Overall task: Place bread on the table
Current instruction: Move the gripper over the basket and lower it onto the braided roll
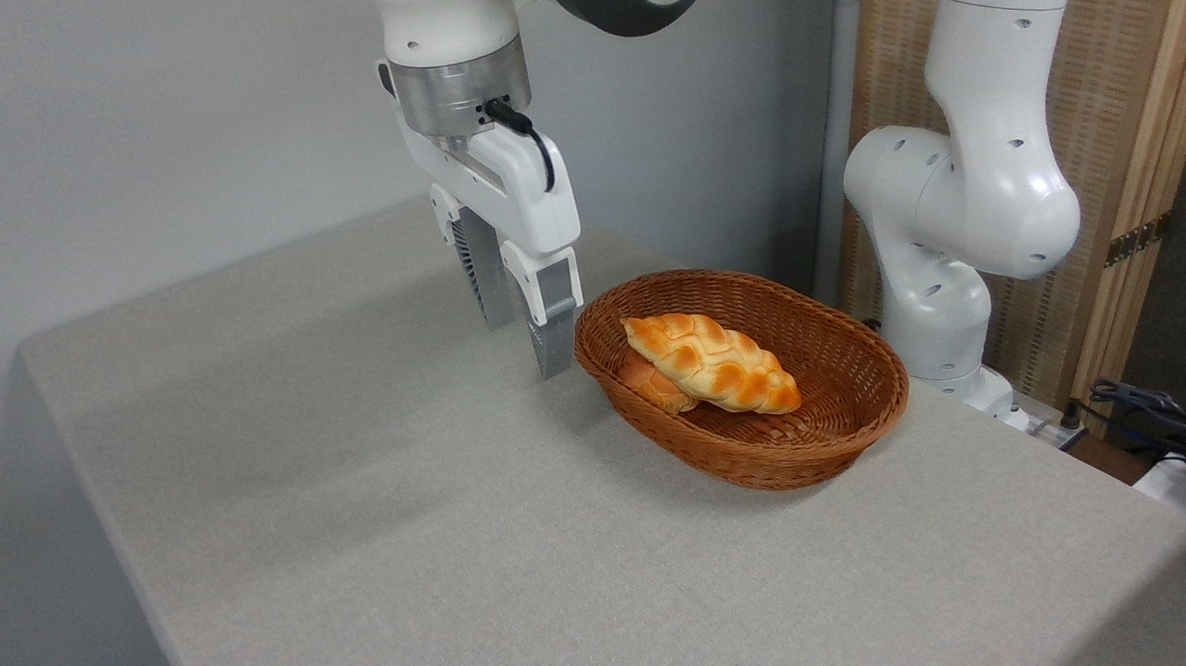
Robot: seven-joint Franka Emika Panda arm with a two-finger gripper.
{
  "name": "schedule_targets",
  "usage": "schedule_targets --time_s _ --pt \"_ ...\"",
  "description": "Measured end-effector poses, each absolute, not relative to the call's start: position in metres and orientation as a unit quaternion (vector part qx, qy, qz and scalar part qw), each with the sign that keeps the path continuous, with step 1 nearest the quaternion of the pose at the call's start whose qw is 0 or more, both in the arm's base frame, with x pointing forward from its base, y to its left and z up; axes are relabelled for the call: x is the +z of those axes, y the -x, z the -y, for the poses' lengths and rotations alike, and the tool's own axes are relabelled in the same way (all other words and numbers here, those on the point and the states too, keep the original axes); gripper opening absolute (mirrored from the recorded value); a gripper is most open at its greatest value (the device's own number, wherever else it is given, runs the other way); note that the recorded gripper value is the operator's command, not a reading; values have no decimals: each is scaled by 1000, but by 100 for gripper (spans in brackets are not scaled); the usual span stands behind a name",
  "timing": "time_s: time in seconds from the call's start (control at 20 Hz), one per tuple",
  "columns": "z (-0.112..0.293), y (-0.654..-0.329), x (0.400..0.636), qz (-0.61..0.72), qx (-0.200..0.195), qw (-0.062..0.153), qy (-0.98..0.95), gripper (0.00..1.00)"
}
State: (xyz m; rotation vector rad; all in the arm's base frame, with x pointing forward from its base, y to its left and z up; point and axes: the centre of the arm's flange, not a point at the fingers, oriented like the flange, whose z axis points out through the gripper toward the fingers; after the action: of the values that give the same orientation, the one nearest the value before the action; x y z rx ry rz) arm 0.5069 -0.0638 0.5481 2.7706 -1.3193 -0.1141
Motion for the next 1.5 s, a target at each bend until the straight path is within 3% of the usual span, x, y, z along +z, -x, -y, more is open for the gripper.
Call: schedule_targets --time_s 0.35,0.6,0.9,1.3,1.4,1.5 --pt "80 -481 540 538 -76 56 -837 100" --pt "78 -448 522 630 -91 76 -768 100" --pt "71 -418 502 733 -123 125 -657 100" --pt "69 -408 474 787 -134 160 -581 100" --pt "68 -406 467 794 -137 168 -569 94" --pt "68 -405 464 795 -139 171 -565 66"
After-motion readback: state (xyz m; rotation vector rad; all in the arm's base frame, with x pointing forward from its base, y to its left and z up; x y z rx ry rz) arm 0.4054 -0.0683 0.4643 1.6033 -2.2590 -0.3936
